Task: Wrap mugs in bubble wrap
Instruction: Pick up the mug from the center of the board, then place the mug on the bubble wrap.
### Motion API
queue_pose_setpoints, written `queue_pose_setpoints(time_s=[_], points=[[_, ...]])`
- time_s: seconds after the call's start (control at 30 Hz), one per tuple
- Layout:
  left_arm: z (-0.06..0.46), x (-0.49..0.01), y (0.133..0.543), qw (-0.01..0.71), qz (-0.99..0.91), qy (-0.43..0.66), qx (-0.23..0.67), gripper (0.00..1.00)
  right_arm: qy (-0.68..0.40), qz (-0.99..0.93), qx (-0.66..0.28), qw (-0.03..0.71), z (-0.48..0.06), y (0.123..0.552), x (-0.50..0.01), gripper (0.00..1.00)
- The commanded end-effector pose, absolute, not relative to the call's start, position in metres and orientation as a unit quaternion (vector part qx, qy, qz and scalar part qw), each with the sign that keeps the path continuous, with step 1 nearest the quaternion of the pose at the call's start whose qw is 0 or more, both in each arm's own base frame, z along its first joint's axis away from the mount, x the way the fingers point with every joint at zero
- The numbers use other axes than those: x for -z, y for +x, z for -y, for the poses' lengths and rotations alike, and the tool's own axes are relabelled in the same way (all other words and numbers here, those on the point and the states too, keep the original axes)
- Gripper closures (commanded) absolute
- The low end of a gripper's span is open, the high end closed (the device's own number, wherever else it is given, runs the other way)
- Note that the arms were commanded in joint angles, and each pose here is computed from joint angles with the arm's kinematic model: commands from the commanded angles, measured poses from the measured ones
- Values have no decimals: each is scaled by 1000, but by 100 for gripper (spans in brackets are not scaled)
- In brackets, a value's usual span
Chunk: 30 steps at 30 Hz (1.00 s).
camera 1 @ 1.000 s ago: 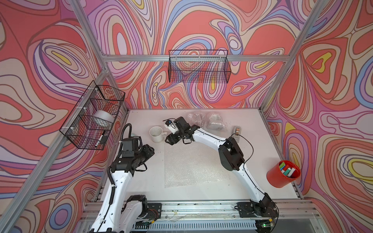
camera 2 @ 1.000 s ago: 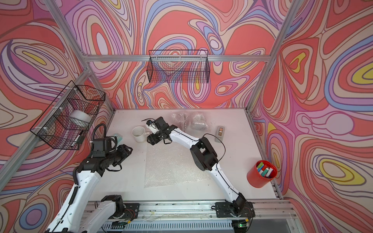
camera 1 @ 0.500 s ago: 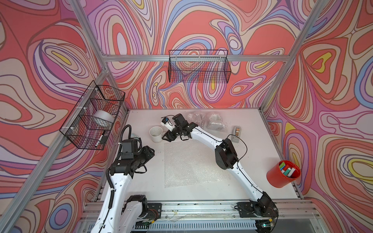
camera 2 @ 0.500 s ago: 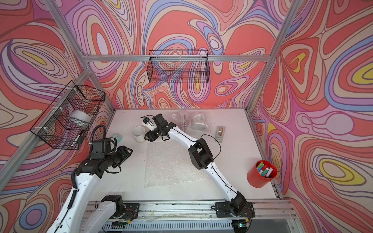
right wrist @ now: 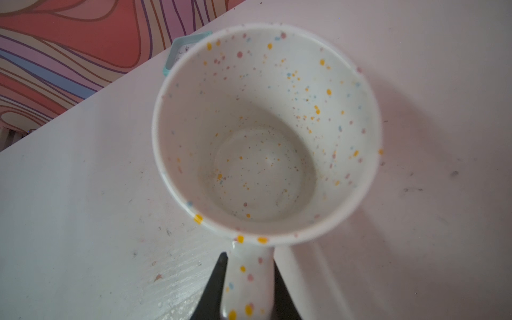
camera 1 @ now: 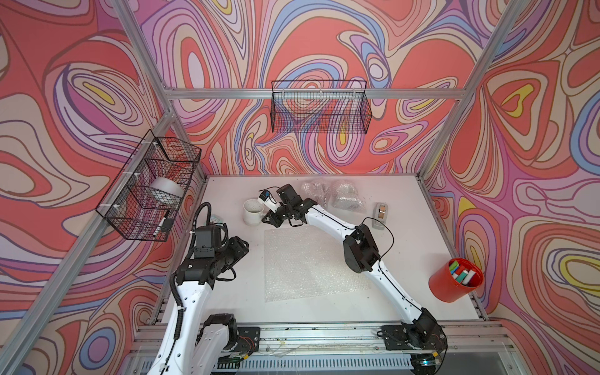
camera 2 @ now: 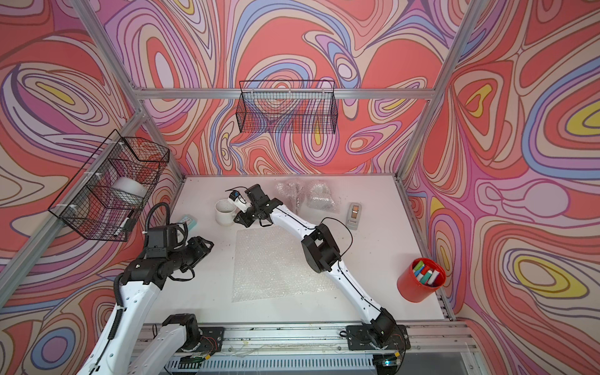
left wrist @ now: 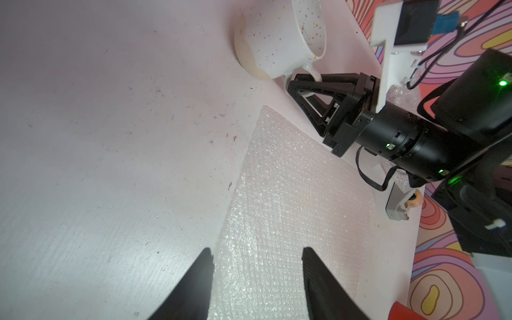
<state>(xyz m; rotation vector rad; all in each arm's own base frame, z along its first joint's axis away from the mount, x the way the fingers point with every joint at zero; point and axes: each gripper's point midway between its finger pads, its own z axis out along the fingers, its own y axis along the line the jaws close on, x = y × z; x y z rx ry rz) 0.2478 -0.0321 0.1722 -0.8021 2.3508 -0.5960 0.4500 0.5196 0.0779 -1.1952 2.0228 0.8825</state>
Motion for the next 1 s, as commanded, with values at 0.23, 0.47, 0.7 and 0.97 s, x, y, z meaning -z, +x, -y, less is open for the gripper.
queue_pose_setpoints(time_s=[0.23, 0.47, 0.7, 0.97], points=[[40, -159, 252, 270, -896, -277, 217, 34, -365, -770, -298, 429, -485, 459, -203, 100], [84, -139, 278, 272, -902, -230, 244, 16, -254, -806, -260, 468, -404, 423, -250, 100], [137, -106, 313, 240, -912, -183, 278, 15, -158, -853, -238, 437, -338, 362, -234, 100], [165, -82, 338, 210, -919, -168, 289, 20, -85, -878, -220, 417, -308, 315, -212, 100]])
